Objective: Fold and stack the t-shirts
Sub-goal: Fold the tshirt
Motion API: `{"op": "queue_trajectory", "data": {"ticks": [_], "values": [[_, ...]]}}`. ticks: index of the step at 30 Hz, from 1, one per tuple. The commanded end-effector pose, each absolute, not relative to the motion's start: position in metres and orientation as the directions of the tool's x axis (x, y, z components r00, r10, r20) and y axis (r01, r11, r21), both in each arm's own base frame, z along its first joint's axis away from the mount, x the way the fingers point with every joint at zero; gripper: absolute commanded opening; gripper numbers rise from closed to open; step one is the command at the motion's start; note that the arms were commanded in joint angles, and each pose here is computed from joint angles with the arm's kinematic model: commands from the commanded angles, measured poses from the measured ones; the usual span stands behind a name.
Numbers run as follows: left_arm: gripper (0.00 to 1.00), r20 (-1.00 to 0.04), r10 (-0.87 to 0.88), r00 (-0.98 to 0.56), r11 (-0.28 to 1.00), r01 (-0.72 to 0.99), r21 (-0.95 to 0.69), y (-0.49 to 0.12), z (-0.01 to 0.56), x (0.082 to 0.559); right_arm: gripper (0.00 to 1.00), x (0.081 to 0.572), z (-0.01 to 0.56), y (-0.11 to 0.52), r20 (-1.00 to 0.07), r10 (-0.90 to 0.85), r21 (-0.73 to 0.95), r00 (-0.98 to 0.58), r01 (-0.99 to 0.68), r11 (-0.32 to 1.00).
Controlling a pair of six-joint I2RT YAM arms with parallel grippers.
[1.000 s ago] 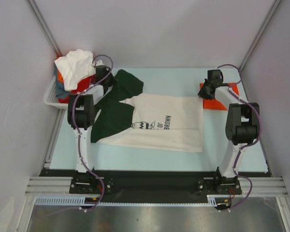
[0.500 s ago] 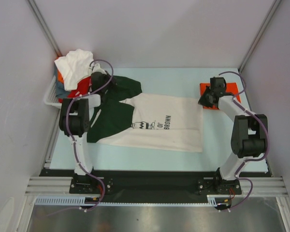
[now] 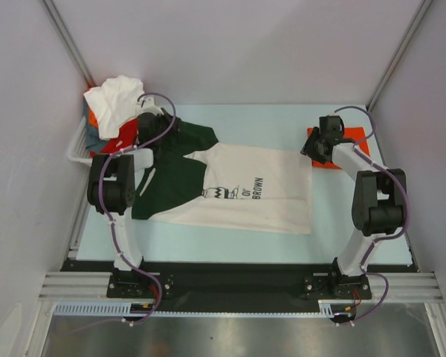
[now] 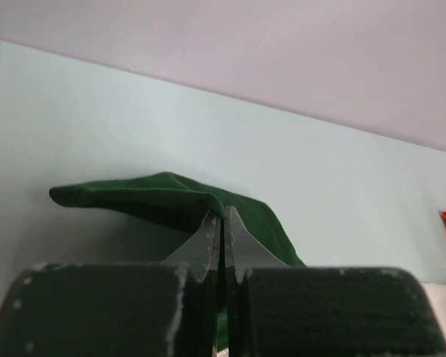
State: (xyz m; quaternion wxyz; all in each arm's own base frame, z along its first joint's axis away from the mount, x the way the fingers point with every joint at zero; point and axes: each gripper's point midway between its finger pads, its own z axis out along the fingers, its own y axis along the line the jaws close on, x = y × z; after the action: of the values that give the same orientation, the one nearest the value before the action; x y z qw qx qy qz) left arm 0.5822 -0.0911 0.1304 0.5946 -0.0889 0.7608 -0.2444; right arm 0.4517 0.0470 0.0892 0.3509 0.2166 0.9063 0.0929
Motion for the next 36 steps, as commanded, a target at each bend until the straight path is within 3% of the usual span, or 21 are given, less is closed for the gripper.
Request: {"op": "queue_trajectory", "data": {"ticks": [1, 9, 19, 22, 23, 25, 29, 31, 33, 36], "values": [[0.00, -0.879, -0.410, -0.244, 0.861, 0.215, -0.462, -0.095, 0.151, 0.595, 0.52, 0.472, 0.088, 0.036, -0.636, 0.422, 0.239, -0.646, 0.356, 0.904], [0.00, -0.876, -0.410, -0.254, 0.865, 0.195, -0.462, -0.093, 0.143, 0.602, 0.47, 0.508, 0.066, 0.024, -0.622, 0.427, 0.216, -0.657, 0.379, 0.900], [0.00, -0.878, -0.397, -0.268, 0.866, 0.208, -0.455, -0.095, 0.137, 0.609, 0.47, 0.522, 0.043, 0.016, -0.618, 0.388, 0.135, -0.683, 0.394, 0.909], [0.00, -0.877, -0.397, -0.271, 0.866, 0.208, -0.456, -0.095, 0.134, 0.610, 0.41, 0.523, 0.039, 0.020, -0.611, 0.393, 0.151, -0.687, 0.386, 0.910], [0.00, -0.878, -0.395, -0.271, 0.866, 0.209, -0.454, -0.096, 0.135, 0.610, 0.32, 0.523, 0.038, 0.021, -0.611, 0.394, 0.153, -0.687, 0.386, 0.910], [0.00, -0.879, -0.392, -0.272, 0.866, 0.213, -0.452, -0.096, 0.135, 0.610, 0.25, 0.524, 0.043, 0.021, -0.625, 0.387, 0.148, -0.678, 0.384, 0.912], [0.00, -0.886, -0.380, -0.266, 0.867, 0.231, -0.441, -0.098, 0.138, 0.610, 0.21, 0.527, 0.049, 0.022, -0.644, 0.356, 0.115, -0.677, 0.374, 0.920], [0.00, -0.886, -0.379, -0.268, 0.868, 0.230, -0.441, -0.098, 0.139, 0.610, 0.07, 0.526, 0.050, 0.021, -0.642, 0.347, 0.101, -0.684, 0.373, 0.922], [0.00, -0.888, -0.375, -0.268, 0.869, 0.232, -0.437, -0.098, 0.140, 0.609, 0.00, 0.525, 0.053, 0.024, -0.647, 0.340, 0.095, -0.683, 0.370, 0.924], [0.00, -0.892, -0.365, -0.268, 0.873, 0.234, -0.428, -0.097, 0.140, 0.608, 0.00, 0.521, 0.058, 0.030, -0.661, 0.311, 0.068, -0.683, 0.358, 0.931]]}}
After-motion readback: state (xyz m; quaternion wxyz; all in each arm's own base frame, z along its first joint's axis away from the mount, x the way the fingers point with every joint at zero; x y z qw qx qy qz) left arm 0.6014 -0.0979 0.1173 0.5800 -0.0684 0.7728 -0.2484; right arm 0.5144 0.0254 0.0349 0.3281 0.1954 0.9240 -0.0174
